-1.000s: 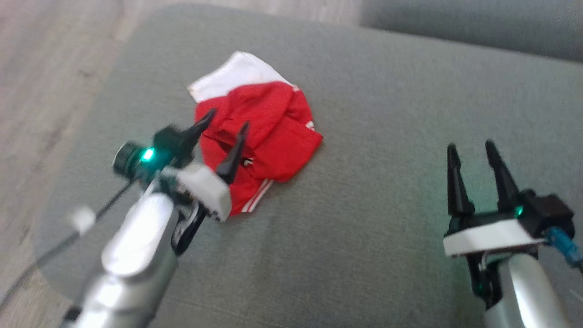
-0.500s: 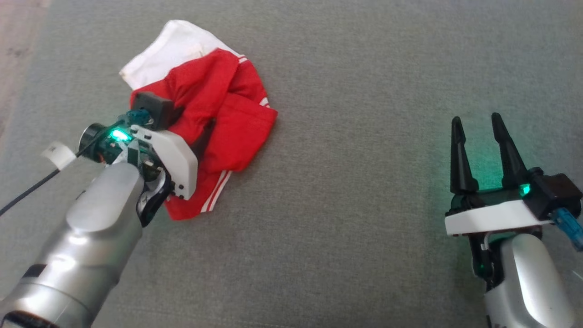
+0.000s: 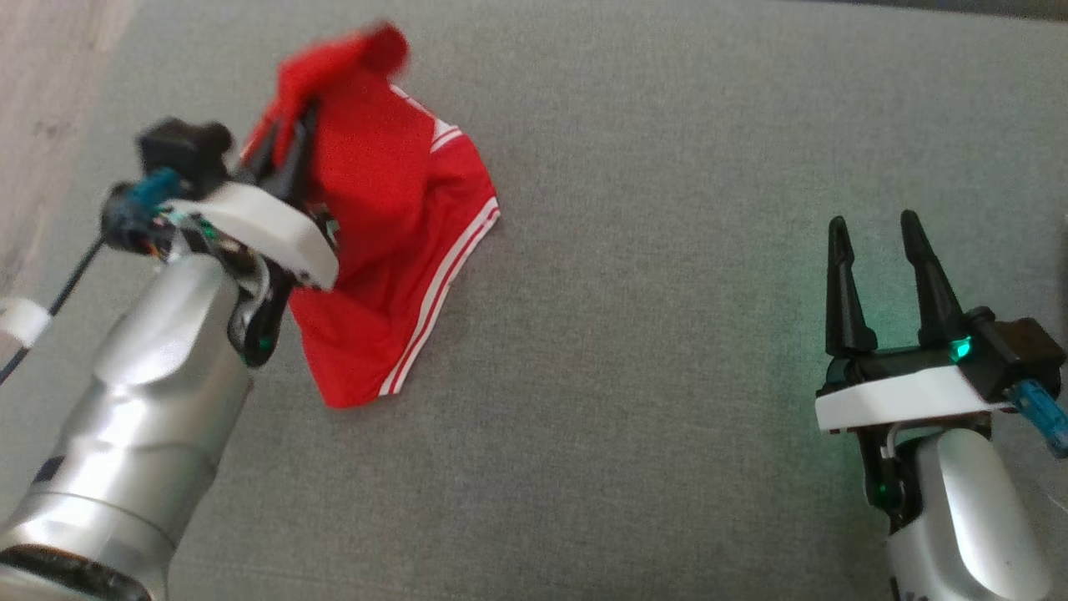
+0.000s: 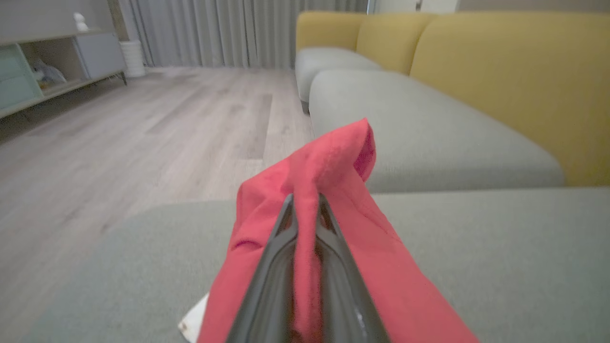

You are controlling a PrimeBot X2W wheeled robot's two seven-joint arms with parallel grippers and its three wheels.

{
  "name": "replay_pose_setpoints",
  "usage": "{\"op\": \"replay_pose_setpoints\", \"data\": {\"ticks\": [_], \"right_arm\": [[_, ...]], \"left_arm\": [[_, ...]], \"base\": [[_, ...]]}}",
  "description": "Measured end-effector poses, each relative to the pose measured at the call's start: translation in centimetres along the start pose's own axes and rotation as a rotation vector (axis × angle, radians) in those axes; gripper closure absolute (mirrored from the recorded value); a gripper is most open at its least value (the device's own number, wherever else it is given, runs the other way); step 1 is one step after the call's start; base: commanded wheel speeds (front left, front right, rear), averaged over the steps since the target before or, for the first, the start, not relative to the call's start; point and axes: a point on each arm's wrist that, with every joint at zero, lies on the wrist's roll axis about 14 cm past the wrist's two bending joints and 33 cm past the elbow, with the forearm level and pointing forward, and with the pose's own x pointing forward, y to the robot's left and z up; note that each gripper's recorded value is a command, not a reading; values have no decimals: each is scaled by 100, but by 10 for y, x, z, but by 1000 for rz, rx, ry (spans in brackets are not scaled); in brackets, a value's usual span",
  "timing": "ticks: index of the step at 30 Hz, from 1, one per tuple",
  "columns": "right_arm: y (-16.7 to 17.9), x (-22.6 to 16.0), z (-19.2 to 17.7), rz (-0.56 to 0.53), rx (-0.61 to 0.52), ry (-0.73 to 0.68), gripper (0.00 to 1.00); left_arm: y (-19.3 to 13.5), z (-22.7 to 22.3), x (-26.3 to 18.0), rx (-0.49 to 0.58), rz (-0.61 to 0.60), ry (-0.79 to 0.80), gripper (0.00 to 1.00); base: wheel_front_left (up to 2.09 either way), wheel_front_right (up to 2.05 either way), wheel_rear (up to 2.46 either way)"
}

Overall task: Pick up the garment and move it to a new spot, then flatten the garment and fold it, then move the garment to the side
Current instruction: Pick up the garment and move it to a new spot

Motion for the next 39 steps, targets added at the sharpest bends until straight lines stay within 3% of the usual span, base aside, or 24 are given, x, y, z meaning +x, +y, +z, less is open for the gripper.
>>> {"op": "replay_pose_setpoints", "data": {"ticks": [7,18,26,36,37,38,39], "right_arm": [[8,-9,21,10,1,-43,0],[-19,-31,38,-74,8,-84,0],[-35,-51,49,-132,13,-111,0],[-55,-71,55,-201,24,-127,0],[-58,-73,55,-211,27,-128,0],[-62,-76,55,-225,27,-127,0],[-66,-78,54,-238,27,-125,0]], "left_arm": [[-8,93,-17,-51,12,-319,100],[-82,164,-24,-11,-138,-546,100],[-127,181,-33,4,-264,-599,100],[-227,157,-19,98,-534,-531,100],[-239,154,-16,104,-566,-523,82],[-251,151,-14,104,-597,-514,0],[-261,148,-11,113,-620,-506,0]], "base": [[0,0,0],[0,0,0],[0,0,0],[0,0,0],[0,0,0],[0,0,0],[0,0,0]]}}
